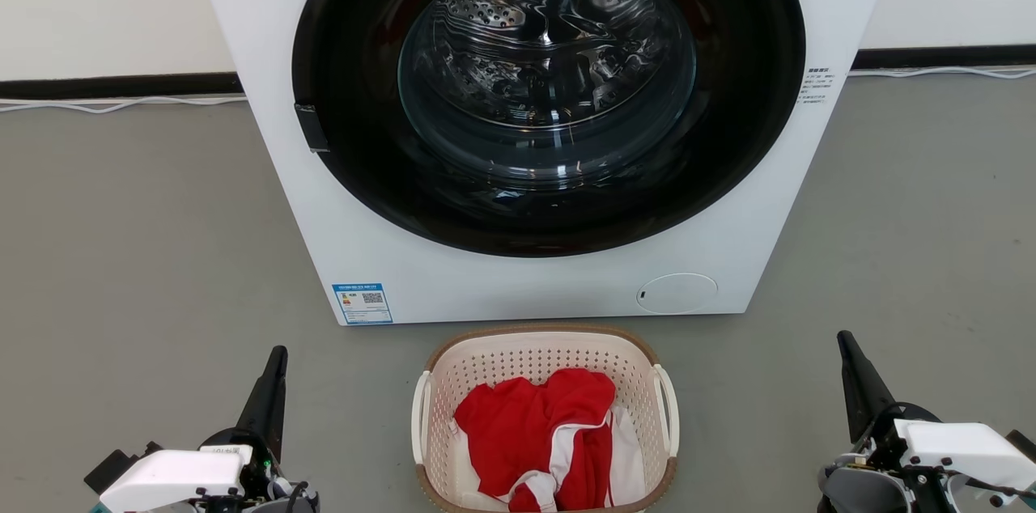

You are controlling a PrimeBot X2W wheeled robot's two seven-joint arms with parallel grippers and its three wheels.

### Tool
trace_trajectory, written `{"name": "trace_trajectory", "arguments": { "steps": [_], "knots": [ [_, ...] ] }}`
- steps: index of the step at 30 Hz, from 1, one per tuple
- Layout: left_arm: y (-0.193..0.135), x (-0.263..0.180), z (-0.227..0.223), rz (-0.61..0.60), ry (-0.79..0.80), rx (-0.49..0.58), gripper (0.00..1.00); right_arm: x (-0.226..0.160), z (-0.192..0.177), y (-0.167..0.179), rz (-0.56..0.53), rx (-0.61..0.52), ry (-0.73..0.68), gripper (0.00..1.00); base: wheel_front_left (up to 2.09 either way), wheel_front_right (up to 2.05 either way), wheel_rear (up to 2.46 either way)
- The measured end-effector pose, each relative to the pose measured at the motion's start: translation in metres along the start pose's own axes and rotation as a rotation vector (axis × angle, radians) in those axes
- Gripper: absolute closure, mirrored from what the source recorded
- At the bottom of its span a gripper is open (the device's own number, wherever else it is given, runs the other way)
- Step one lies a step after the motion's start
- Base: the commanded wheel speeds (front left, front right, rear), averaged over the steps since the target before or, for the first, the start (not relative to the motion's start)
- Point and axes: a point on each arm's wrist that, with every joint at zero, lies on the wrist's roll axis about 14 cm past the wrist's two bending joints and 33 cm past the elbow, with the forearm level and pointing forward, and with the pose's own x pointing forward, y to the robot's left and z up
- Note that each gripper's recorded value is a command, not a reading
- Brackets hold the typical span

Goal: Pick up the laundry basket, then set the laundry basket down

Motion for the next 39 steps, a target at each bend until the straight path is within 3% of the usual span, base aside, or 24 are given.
{"name": "trace_trajectory", "arguments": {
  "steps": [3, 4, 10, 25, 39],
  "knots": [
    [0.0, 0.0, 0.0, 0.0, 0.0, 0.0, 1.0, 0.0, 0.0, 0.0, 0.0, 0.0, 0.0, 1.0, 0.0, 0.0, 0.0],
    [0.001, 0.0, 0.0, 0.002, 0.0, 0.0, 0.0, 0.0, 0.0, -0.001, -0.002, 0.0, 0.0, 0.0, 0.0, 0.0, 0.0],
    [0.031, -0.014, -0.002, 0.091, -0.005, -0.012, 0.0, -0.013, -0.002, -0.028, -0.08, 0.011, -0.004, 0.0, 0.0, 0.0, 0.0],
    [0.032, -0.014, -0.004, 0.095, -0.022, 0.002, 0.0, -0.011, -0.003, -0.022, -0.063, -0.023, -0.021, 0.0, 0.0, 0.0, 0.0],
    [0.036, -0.015, -0.002, 0.113, -0.037, 0.122, 0.0, -0.01, -0.003, -0.019, -0.061, -0.236, -0.016, 0.0, 0.0, 0.0, 0.0]
  ]
}}
